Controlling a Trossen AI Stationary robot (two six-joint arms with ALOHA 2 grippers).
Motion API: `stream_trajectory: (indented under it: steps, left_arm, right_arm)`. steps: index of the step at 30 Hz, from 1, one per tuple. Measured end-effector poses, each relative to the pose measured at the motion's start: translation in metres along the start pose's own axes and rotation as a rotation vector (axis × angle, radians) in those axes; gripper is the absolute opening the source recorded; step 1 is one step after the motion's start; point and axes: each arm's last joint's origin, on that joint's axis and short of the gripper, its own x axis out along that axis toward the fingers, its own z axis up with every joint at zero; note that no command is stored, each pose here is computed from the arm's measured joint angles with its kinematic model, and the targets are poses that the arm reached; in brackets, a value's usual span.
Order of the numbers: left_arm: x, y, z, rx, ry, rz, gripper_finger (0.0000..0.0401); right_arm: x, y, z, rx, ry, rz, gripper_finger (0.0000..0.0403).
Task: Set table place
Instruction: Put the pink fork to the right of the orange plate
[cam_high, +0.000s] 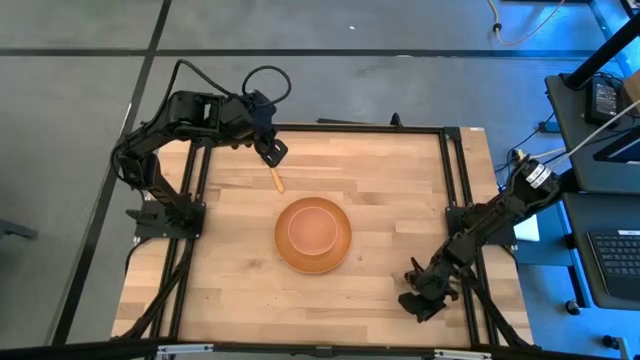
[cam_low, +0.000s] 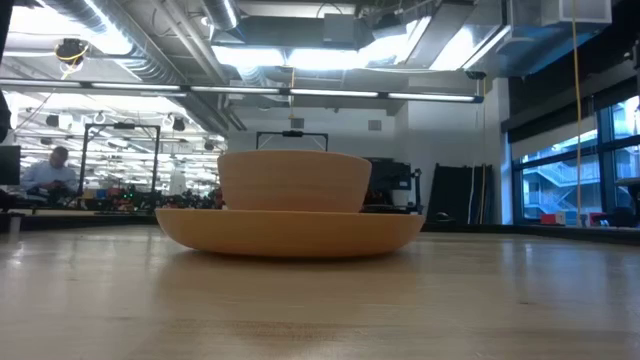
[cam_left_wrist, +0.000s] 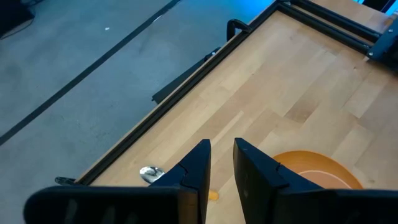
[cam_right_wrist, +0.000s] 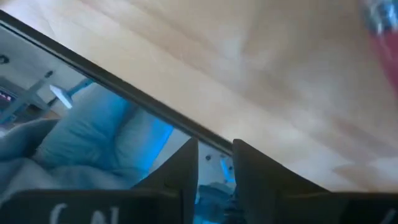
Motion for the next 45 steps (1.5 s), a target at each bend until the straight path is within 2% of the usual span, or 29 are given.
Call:
stream_trajectory:
  steps: [11, 29, 31, 35, 39, 45]
  left_arm:
    - [0.0, 0.0, 0.0, 0.001, 0.0, 0.0, 0.0063]
    - [0.0, 0.0, 0.0, 0.0, 0.0, 0.0, 0.0063]
    - [0.0, 0.0, 0.0, 0.0, 0.0, 0.0, 0.0063]
    - [0.0, 0.0, 0.0, 0.0, 0.0, 0.0, 0.0063]
    - [0.0, 0.0, 0.0, 0.0, 0.0, 0.0, 0.0063]
    - [0.0, 0.0, 0.0, -0.013, 0.0, 0.0, 0.0063]
  right_arm:
    - [-0.006, 0.002, 0.008, -0.185, -0.019, -0.007, 0.0101]
    - [-0.022, 0.007, -0.003, -0.255, 0.022, 0.045, 0.0074]
    - [-0.022, 0.006, -0.002, -0.302, -0.006, 0.043, 0.0074]
    - [-0.022, 0.004, 0.003, -0.298, -0.152, 0.045, 0.0074]
    - [-0.026, 0.001, 0.002, -0.25, -0.215, -0.094, 0.0074]
    - [-0.049, 0.022, -0.022, -0.31, -0.287, -0.327, 0.0074]
